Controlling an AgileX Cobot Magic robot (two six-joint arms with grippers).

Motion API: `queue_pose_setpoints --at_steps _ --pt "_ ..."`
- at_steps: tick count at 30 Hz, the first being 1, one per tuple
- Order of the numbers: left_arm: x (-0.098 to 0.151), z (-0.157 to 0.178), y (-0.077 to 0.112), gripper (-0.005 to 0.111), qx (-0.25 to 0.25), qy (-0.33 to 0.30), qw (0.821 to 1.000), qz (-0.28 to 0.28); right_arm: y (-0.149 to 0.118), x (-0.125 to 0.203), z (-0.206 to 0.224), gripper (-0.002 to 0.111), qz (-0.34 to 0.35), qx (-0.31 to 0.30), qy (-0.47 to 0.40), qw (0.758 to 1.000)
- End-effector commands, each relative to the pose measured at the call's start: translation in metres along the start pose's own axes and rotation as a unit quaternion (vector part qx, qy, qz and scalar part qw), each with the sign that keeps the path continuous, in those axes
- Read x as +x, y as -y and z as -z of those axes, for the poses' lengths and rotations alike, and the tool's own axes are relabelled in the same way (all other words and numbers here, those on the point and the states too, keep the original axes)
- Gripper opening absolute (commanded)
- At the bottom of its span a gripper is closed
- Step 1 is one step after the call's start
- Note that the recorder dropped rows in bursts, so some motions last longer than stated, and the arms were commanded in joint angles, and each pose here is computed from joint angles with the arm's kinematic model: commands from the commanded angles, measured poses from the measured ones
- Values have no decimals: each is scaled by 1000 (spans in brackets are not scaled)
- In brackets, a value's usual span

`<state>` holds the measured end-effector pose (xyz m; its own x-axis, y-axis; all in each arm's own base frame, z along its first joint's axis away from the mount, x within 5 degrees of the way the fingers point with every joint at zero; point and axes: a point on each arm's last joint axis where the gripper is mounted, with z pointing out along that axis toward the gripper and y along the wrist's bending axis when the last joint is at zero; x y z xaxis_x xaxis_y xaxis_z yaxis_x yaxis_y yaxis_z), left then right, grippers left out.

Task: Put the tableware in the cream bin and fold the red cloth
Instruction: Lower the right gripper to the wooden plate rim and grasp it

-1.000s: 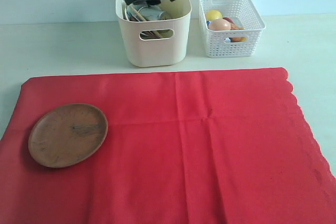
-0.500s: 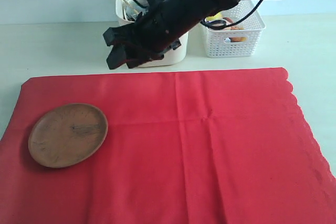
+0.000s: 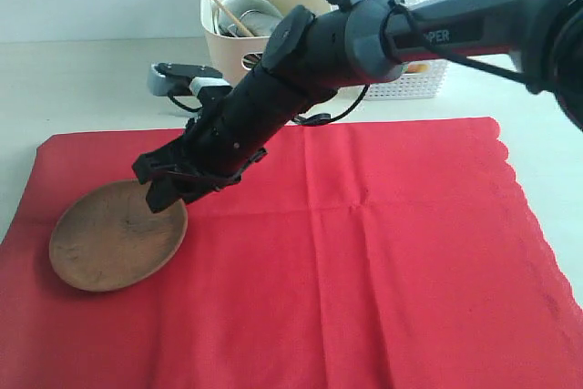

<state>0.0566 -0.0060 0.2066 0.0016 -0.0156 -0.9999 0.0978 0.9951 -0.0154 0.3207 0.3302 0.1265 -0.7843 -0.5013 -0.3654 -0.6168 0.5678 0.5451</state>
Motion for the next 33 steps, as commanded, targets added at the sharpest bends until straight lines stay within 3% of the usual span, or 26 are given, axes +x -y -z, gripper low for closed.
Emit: queue_pose_setpoints --at_steps 1,20,23,33 --pt "1 0 0 2 3 -1 1000 2 9 4 -15 47 -5 7 -3 1000" --pt "1 0 0 2 3 -1 1000 2 22 12 -35 41 -40 3 -10 999" --pt "1 0 0 2 3 -1 1000 2 22 12 -35 35 -41 3 -9 999" --pt "1 0 0 2 3 -1 1000 2 22 12 -35 0 -42 4 -8 999"
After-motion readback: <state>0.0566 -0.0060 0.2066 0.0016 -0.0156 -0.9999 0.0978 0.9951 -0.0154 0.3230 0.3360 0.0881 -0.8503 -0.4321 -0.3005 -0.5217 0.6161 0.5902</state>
